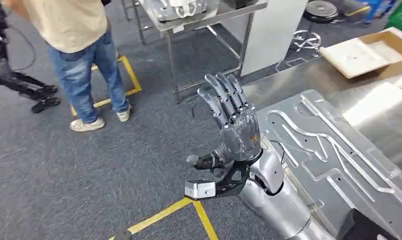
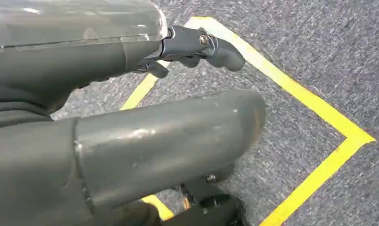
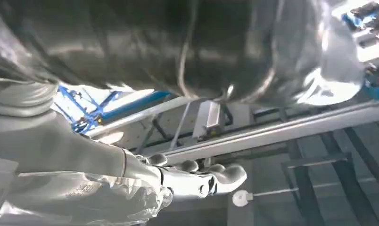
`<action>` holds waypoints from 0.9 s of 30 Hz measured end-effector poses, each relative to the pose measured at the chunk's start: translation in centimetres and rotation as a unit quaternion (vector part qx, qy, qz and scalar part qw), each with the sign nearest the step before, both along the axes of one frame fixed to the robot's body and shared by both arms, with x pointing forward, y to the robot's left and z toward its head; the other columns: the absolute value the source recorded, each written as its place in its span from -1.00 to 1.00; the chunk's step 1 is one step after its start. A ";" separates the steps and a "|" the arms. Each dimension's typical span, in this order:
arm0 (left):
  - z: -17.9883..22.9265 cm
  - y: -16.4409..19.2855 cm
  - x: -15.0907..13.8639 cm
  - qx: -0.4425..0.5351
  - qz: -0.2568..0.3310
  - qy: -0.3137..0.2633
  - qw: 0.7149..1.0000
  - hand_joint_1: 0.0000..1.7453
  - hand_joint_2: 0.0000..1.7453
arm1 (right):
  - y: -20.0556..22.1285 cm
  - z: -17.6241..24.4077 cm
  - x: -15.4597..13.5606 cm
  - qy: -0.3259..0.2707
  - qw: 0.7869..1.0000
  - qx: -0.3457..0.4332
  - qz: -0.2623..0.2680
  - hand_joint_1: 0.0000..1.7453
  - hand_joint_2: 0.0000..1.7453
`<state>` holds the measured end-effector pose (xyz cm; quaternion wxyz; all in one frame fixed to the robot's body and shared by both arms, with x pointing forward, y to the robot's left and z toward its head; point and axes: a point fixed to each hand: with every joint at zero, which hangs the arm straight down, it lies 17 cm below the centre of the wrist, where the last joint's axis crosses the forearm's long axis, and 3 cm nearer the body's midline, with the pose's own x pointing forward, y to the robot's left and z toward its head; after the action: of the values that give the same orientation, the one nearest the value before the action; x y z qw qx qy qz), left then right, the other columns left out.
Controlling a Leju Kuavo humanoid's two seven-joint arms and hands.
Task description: Take the parts from the cabinet and place them on the table.
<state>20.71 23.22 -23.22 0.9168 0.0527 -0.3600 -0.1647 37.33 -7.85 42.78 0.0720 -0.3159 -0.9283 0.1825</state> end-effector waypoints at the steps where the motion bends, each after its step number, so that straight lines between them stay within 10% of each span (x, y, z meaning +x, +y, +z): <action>1: 0.1 0.0 0.2 0.000 0.000 -0.002 1.000 -1.00 -1.00 | 0.0 0.0 0.0 -0.001 1.000 0.000 0.000 -1.00 -1.00; 27: 0.8 0.3 2.3 0.007 -0.011 -0.018 1.000 -1.00 -1.00 | -1.6 -1.5 -0.6 0.002 0.999 -0.004 -0.036 -1.00 -1.00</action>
<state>22.97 23.52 -22.45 0.9079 0.0582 -0.3755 -0.1769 36.70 -9.48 41.29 0.0790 -0.3493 -0.9154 0.1837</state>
